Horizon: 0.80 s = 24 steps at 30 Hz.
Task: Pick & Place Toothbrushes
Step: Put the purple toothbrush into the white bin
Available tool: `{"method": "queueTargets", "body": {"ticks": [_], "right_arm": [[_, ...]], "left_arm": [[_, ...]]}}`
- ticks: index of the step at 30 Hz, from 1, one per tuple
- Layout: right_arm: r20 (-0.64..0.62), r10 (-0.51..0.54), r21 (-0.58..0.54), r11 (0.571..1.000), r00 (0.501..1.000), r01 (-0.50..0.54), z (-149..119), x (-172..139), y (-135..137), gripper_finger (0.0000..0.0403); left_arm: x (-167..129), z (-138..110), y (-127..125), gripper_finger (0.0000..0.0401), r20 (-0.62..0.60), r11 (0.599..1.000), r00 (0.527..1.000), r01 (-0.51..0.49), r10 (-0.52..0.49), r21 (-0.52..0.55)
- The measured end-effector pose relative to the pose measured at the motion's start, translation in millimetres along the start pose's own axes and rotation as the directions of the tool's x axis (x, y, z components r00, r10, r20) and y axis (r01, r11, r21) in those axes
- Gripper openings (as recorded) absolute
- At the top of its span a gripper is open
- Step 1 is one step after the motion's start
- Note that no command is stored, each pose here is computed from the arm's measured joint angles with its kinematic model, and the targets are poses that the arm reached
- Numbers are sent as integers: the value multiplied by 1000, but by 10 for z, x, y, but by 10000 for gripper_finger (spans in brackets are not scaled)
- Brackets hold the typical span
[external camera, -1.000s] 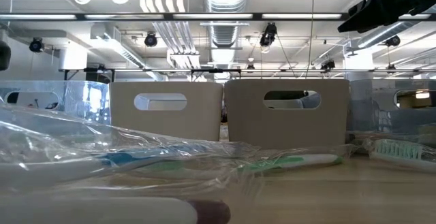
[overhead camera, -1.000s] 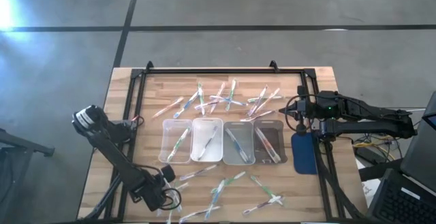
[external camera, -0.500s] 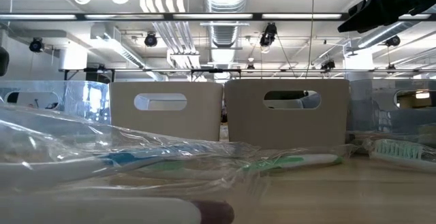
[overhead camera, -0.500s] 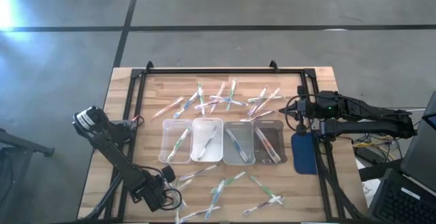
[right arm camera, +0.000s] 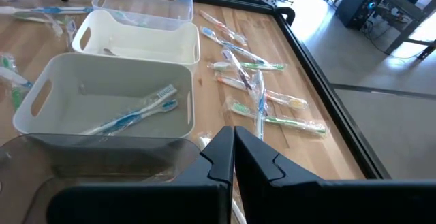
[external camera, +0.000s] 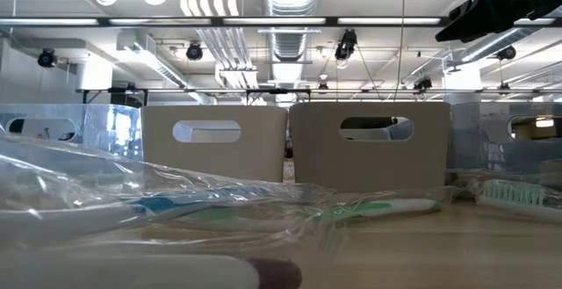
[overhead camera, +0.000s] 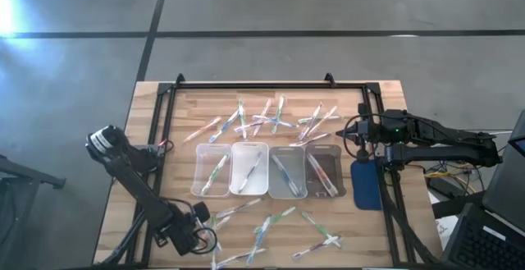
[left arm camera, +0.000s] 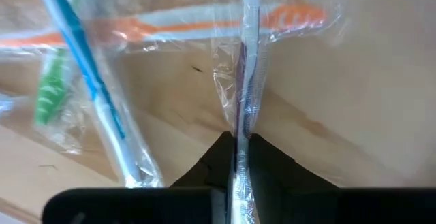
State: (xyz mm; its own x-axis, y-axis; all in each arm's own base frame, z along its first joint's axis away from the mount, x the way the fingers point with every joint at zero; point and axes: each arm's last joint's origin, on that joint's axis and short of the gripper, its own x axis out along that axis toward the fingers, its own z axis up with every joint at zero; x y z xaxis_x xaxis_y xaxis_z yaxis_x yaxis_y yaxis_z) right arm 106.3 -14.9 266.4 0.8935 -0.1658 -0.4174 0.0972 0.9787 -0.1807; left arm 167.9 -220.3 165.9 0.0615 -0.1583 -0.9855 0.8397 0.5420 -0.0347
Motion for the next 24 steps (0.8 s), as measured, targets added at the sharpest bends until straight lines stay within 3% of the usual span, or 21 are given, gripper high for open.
{"method": "queueTargets", "body": {"ticks": [10,17,20,24], "right_arm": [[0,0,0,1000,1000,0,0,-1,0,8],[1,0,0,1000,1000,0,0,-2,0,8],[1,0,0,1000,1000,0,0,-1,0,8],[1,0,0,1000,1000,0,0,-1,0,8]], "left_arm": [[-354,69,-27,34,121,999,992,-24,28,-28],[-631,199,30,36,223,975,949,-219,224,-46],[-717,264,88,36,254,909,874,-382,413,-164],[-877,345,191,36,252,729,694,-573,675,-375]]}}
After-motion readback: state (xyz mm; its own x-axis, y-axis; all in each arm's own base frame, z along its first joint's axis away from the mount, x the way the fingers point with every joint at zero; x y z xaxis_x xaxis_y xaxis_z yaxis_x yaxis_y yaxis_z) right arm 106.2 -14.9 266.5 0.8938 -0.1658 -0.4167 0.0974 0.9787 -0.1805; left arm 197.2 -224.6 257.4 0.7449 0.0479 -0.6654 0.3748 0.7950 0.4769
